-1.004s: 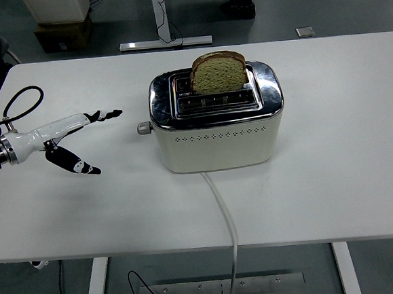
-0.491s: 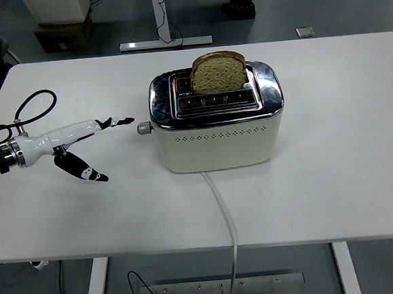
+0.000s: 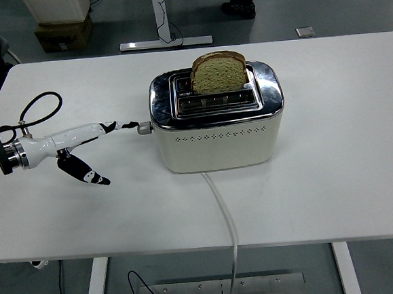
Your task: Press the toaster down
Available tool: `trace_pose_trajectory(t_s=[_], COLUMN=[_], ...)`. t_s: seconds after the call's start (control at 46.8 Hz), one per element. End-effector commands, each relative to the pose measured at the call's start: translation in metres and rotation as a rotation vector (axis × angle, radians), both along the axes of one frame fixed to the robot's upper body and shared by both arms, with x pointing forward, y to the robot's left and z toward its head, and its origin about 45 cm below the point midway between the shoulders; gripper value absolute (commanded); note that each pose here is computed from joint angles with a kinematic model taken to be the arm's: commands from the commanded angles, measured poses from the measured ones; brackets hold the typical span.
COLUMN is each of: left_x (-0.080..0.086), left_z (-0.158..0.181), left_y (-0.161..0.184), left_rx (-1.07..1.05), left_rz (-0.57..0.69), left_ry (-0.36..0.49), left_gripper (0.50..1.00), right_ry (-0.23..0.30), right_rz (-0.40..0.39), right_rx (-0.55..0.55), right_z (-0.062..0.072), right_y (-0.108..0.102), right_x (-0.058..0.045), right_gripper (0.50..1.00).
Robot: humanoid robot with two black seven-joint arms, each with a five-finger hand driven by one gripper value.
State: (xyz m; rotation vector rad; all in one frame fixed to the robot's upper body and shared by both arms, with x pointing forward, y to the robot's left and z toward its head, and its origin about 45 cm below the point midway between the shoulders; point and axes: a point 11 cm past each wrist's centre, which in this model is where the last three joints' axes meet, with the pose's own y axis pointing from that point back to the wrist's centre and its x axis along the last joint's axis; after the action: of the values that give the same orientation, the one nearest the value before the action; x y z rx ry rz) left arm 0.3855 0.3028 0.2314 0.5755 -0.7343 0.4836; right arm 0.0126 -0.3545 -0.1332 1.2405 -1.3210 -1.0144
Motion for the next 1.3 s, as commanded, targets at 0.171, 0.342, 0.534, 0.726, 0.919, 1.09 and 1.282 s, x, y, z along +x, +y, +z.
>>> trace_pose_trajectory(t_s=[0.171,0.342,0.534,0.726,0.919,1.09,1.282], left_x=[0.000,0.000,-0.001,-0.003,-0.004,-0.003,-0.003], left_z=[-0.002,-0.003,-0.006,-0.011,-0.014,-0.021,-0.028], left_y=[-0.003,-0.004,-0.005,-0.004,-0.003,-0.002,-0.008], left_rx=[-0.002,0.008,0.013,0.019,0.021,0.029,0.028], left_rz=[-0.005,-0.012,-0.016,-0.015,-0.011,-0.002,-0.006], left_ry=[0.003,-0.001,0.006,0.016,0.023,0.036,0.034], left_gripper=[1.000,1.000,1.000,1.000,1.000,1.000,1.000], right_ry=[0.000,0.000,0.000,0.000,0.000,0.000,0.000], right_rz=[0.000,0.000,0.000,0.000,0.000,0.000,0.000], right_rx=[0.001,0.000,0.000,0.001,0.000,0.000,0.000], right_z=[0.000,0.000,0.000,0.000,0.000,0.000,0.000], right_y=[0.000,0.000,0.000,0.000,0.000,0.000,0.000], right_x=[0.000,0.000,0.000,0.000,0.000,0.000,0.000], right_gripper=[0.998,0.998,0.998,0.998,0.998,0.998,0.998])
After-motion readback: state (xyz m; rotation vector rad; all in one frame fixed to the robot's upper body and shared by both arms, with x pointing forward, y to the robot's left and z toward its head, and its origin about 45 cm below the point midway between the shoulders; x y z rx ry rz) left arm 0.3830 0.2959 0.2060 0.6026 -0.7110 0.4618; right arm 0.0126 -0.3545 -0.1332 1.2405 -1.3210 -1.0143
